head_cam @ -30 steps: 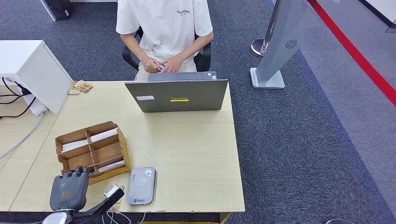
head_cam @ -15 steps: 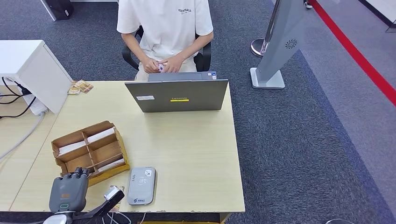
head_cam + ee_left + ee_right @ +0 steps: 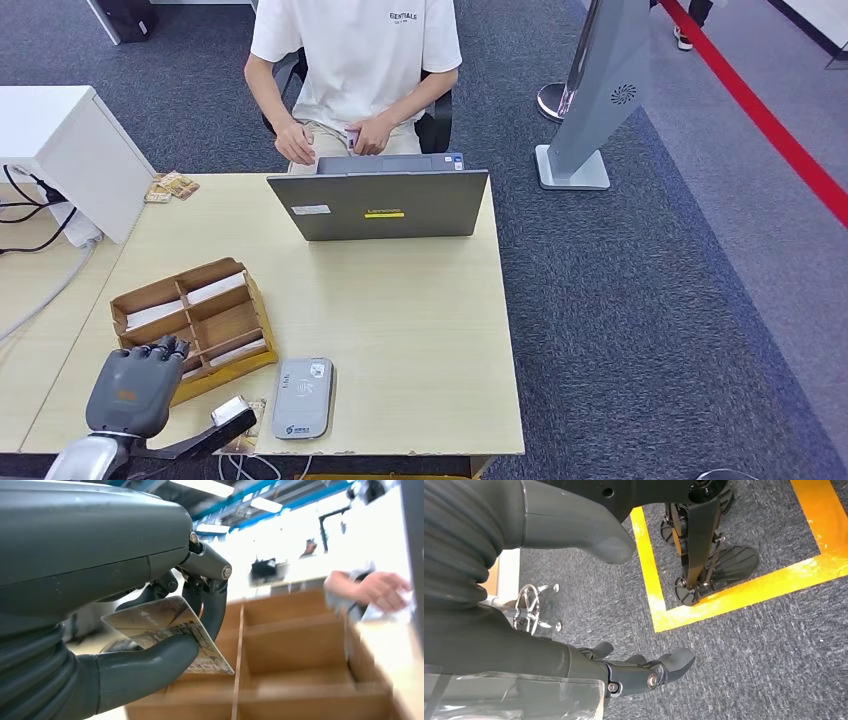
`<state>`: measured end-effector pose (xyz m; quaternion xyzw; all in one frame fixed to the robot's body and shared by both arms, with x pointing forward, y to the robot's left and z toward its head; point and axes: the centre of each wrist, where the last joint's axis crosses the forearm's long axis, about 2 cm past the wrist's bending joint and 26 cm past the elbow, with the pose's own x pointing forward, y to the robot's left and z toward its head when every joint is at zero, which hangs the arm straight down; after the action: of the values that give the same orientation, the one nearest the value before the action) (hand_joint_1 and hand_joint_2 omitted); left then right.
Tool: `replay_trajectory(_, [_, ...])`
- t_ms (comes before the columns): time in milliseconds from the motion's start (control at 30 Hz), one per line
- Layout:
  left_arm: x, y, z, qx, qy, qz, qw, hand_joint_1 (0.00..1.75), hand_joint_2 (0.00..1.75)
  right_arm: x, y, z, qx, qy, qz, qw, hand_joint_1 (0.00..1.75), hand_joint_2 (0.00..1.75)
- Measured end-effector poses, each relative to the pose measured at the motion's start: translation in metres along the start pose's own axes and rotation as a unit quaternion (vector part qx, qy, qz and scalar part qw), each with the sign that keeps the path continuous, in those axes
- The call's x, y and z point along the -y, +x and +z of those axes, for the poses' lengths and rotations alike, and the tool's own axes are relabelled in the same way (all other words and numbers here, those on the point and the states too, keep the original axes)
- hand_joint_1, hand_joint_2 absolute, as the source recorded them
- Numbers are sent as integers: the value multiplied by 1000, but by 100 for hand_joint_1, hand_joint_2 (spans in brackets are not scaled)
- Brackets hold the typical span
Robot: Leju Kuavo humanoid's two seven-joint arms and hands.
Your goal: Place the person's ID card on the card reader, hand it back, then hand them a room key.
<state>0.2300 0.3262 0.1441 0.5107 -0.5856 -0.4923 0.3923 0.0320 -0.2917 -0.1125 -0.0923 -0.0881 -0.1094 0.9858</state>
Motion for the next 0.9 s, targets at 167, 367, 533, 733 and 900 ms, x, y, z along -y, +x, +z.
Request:
replay_trajectory(167, [-25, -5, -12, 33, 37, -10, 999, 175, 175, -1, -1, 0, -2, 1, -2, 1000, 0, 175])
replay_trajectory(367, [-43, -9, -26, 60, 51, -13, 997, 175, 175, -2, -2, 1, -4, 1, -2, 1000, 0, 175])
replay_trajectory(533, [-56, -14, -41, 73, 60, -16, 995, 175, 175, -3, -2, 1, -7, 2, -1, 1000, 0, 175])
replay_trajectory(733, [-71, -6, -87, 46, 136, -47, 989, 175, 175, -6, 1, 1, -7, 13, 20, 1000, 0, 175])
replay_trajectory(900, [-68, 1, -122, 20, 196, -59, 979, 175, 175, -8, 3, 1, -6, 26, 48, 998, 0, 175])
